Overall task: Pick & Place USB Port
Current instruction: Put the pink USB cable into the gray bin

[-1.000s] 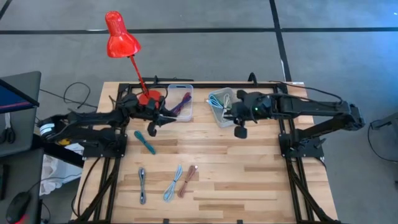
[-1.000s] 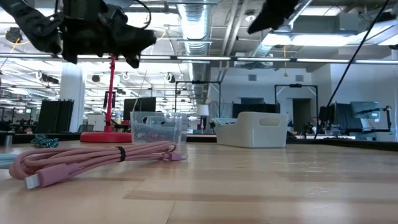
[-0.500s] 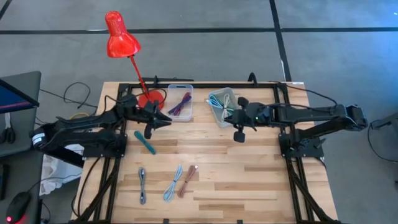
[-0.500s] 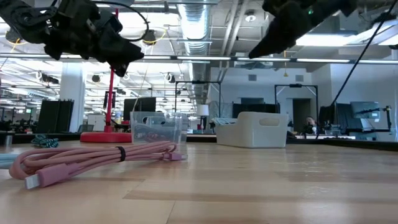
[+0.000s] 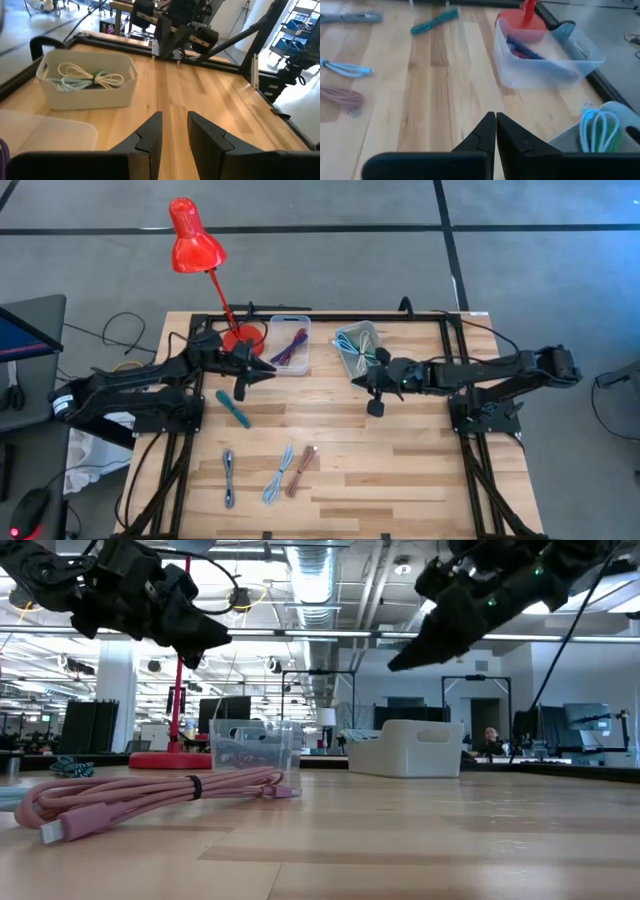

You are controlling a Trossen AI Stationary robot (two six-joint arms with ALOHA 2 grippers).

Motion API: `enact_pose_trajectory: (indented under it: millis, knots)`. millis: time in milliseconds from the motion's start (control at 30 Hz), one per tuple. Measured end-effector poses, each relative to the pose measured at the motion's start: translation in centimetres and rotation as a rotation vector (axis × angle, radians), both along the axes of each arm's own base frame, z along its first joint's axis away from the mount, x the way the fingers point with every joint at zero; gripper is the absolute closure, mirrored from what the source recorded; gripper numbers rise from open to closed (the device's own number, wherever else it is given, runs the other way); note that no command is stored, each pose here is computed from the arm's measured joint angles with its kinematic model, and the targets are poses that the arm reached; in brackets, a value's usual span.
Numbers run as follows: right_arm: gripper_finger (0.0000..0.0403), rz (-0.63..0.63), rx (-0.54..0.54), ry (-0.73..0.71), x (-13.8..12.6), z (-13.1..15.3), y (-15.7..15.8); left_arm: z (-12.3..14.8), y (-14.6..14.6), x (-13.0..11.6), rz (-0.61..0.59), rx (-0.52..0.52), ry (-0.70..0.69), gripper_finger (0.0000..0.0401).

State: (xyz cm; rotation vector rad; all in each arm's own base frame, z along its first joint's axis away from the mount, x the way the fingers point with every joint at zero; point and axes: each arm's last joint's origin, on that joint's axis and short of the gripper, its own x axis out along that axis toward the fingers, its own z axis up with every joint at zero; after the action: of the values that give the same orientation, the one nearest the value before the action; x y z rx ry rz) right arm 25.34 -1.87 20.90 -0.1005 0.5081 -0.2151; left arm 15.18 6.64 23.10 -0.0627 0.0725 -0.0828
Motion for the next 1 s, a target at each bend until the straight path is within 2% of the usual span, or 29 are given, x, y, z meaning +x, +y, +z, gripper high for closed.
enact_pose_trajectory:
  millis: [200,333,467,633,700,767,900,1000]
  knots:
    - [0.0396,0.025,-0.041,-0.075,0.9,0.1,0.1,-1.5,0.3,1.5,0.115,-0.036,0.091,0.0311]
    - [0.0396,0.002,-0.044,-0.077,0.8,0.2,-0.5,-2.8,0.4,2.9,0.205,0.002,0.145,0.0305]
    - [0.0396,-0.018,-0.058,-0.085,0.6,0.5,-1.1,-3.3,0.7,4.0,0.191,0.015,0.118,0.0291]
    - [0.0396,-0.058,-0.072,-0.085,0.4,0.6,-2.3,-3.4,0.4,4.8,0.051,-0.047,0.07,0.028]
    - [0.0396,-0.075,-0.073,-0.084,0.4,0.6,-2.8,-3.5,0.3,4.9,0.052,-0.047,0.065,0.0279]
    - [0.0396,-0.089,-0.073,-0.084,0.3,0.6,-3.1,-3.3,0.5,5.0,0.121,-0.028,0.047,0.0279]
    - [0.0396,-0.102,-0.075,-0.091,0.3,0.6,-3.5,-2.9,1.5,4.8,0.341,0.026,0.007,0.0279]
    - [0.0396,-0.104,-0.075,-0.092,0.3,0.6,-3.5,-2.5,2.7,4.5,0.435,0.036,-0.008,0.0279]
